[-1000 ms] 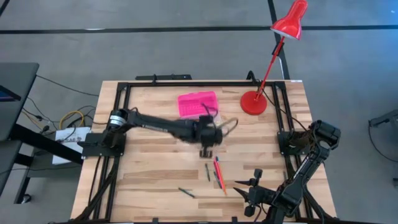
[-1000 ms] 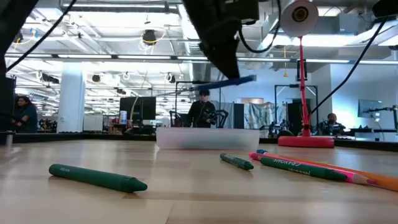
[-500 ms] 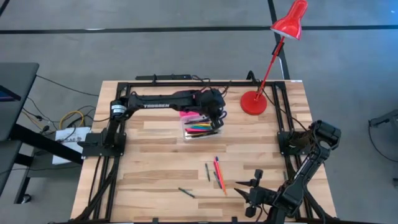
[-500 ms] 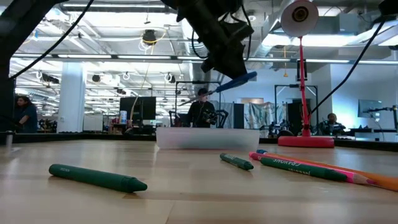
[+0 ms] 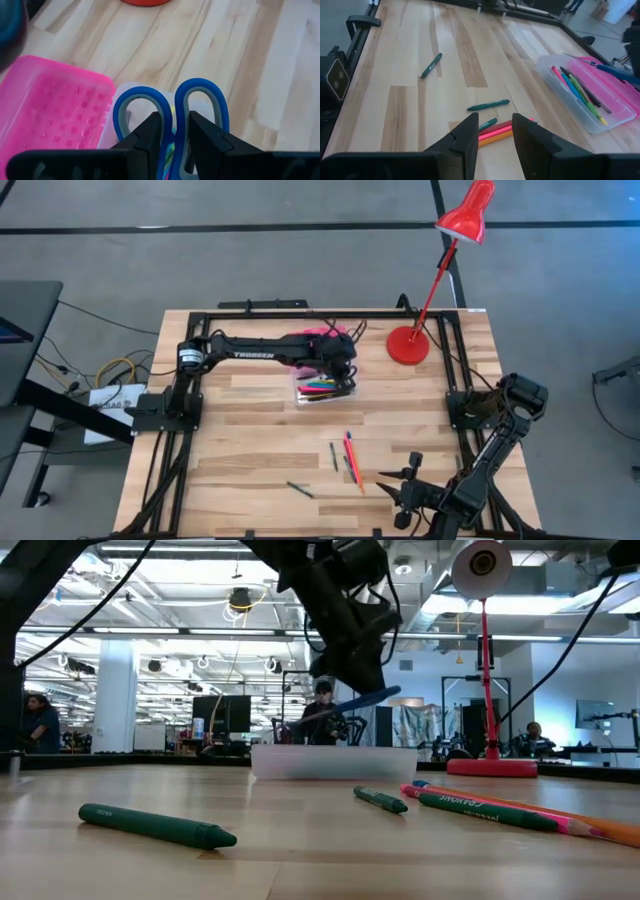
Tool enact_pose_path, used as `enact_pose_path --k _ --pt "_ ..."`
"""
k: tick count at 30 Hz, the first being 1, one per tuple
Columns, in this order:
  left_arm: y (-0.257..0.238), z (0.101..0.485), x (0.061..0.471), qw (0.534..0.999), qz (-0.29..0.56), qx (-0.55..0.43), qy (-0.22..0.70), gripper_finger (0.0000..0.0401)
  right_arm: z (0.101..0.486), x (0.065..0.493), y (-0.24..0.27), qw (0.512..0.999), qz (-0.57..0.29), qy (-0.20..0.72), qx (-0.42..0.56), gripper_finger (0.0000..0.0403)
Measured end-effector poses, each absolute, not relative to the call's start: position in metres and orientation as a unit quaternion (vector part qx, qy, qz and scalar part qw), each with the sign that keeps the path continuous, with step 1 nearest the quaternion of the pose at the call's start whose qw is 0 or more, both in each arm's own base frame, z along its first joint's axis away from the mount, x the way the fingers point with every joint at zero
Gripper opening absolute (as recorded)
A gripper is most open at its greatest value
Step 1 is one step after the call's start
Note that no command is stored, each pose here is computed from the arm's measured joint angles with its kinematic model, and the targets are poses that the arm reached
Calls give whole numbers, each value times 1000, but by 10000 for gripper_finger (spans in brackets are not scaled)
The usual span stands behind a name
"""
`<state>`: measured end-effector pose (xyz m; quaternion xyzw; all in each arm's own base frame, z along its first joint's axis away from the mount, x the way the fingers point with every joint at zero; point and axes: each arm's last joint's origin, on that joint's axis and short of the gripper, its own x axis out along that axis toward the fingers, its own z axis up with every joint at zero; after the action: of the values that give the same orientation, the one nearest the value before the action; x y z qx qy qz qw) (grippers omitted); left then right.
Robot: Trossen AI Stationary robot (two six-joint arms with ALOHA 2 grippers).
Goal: Pick & place school supplies into a supply box
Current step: Put the blue scissor into the pink supply box
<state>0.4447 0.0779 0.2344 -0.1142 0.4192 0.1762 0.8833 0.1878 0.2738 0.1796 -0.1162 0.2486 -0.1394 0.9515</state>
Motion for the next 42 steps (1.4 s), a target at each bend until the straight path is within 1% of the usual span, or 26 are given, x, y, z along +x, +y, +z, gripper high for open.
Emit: enact_pose_path --k 5,9,15,20,26,42 --pt "75 215 440 874 194 -117 429 82 180 188 274 951 -139 249 -115 111" --pt "73 209 439 871 214 -121 426 83 180 188 274 952 -139 250 -113 111" --pt "70 200 435 860 248 -98 434 83 179 188 274 951 -137 254 -108 111" --pt "70 198 434 859 243 -101 439 84 179 188 274 952 -138 254 -105 111" --pt "67 198 434 864 201 -110 449 85 179 188 274 952 -139 254 -105 111" --pt "66 198 435 867 187 -89 454 85 179 188 274 951 -138 254 -105 111"
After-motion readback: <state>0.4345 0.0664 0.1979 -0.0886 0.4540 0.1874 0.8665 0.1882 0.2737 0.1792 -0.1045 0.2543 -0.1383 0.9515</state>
